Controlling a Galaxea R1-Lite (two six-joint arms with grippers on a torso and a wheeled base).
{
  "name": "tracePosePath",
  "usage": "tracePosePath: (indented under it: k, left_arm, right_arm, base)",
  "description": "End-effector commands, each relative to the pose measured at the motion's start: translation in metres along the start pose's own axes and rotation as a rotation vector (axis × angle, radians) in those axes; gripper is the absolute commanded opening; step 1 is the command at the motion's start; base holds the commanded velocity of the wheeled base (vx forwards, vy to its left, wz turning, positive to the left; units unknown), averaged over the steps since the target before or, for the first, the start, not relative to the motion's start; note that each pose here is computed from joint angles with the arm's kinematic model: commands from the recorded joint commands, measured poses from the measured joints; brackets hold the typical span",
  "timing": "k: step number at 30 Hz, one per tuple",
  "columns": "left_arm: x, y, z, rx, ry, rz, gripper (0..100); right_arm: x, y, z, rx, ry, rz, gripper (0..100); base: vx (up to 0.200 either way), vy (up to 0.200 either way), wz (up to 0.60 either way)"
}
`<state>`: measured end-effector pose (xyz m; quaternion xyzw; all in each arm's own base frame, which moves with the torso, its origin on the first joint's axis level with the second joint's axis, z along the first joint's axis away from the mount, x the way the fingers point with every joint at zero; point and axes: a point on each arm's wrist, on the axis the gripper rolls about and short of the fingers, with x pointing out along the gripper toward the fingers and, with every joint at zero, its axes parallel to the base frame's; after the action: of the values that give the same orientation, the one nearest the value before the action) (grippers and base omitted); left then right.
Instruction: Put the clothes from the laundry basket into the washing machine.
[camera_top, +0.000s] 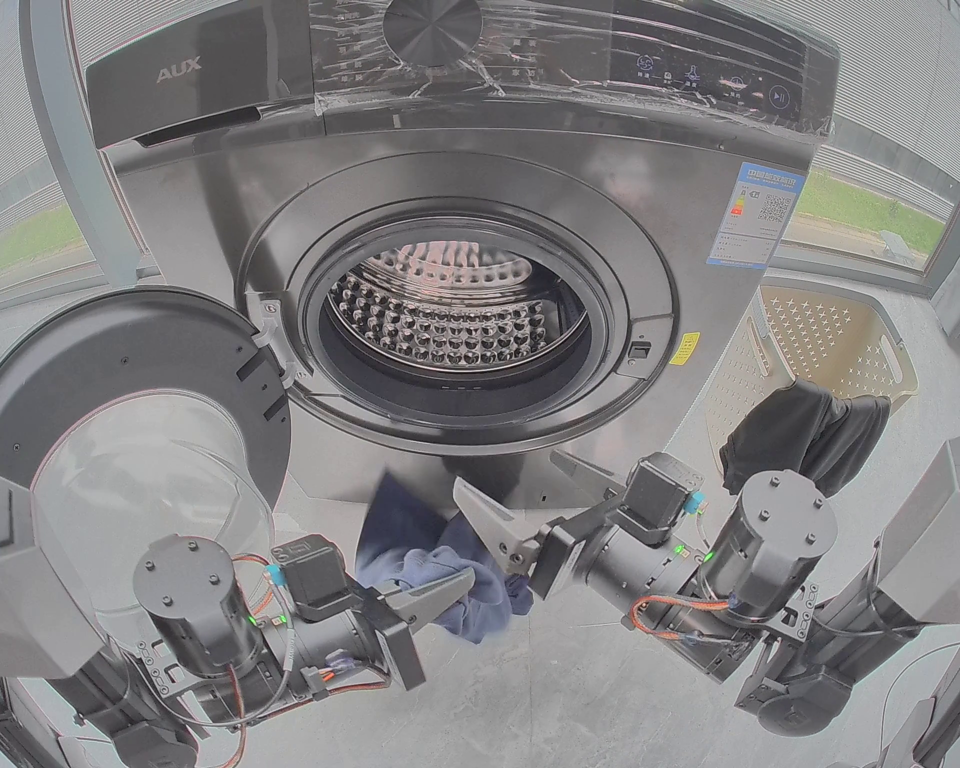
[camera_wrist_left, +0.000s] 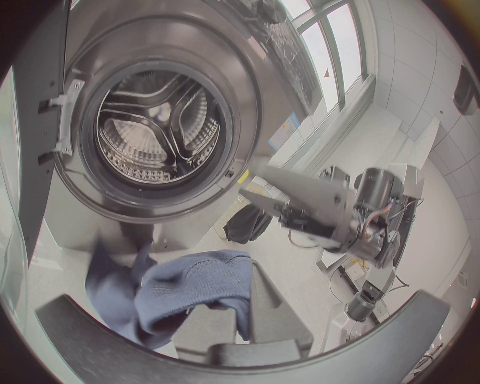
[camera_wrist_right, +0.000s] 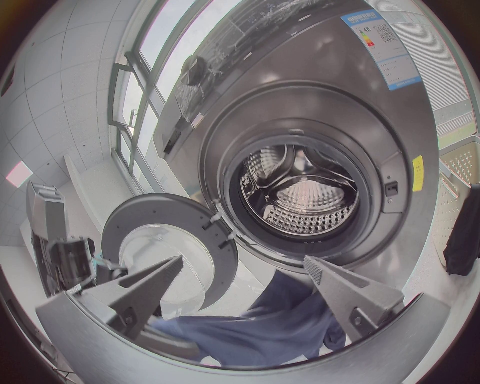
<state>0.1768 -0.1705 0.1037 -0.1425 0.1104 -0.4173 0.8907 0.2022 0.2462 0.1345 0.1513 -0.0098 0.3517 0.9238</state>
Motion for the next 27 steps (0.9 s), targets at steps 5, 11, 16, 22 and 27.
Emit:
tracePosePath:
  k: [5,11,16,22,27]
  left_arm:
    - [-0.001,0.009,0.015,0.012,-0.069,0.033,0]
    - [0.002,0.014,0.026,0.011,-0.121,0.047,0]
    - [0.003,0.012,0.031,0.014,-0.150,0.056,0]
    - [0.009,0.010,0.042,0.021,-0.212,0.071,0]
    - [0.018,0.009,0.050,0.020,-0.261,0.099,0]
  right_arm:
    - [-0.017,-0.015,-0.002,-0.016,0.038,-0.049,100]
    - [-0.034,-0.021,-0.011,-0.045,0.107,-0.067,100]
    - [-0.044,-0.025,-0.023,-0.057,0.173,-0.078,100]
    - [-0.046,-0.019,-0.030,-0.061,0.203,-0.058,100]
    - [-0.043,-0.008,-0.044,-0.067,0.241,-0.017,100]
  base:
    - [0.000,0.000,0.00]
    - [0.000,0.000,0.00]
    - [0.000,0.000,0.00]
    - [0.000,0.000,0.00]
    - [0.000,0.000,0.00]
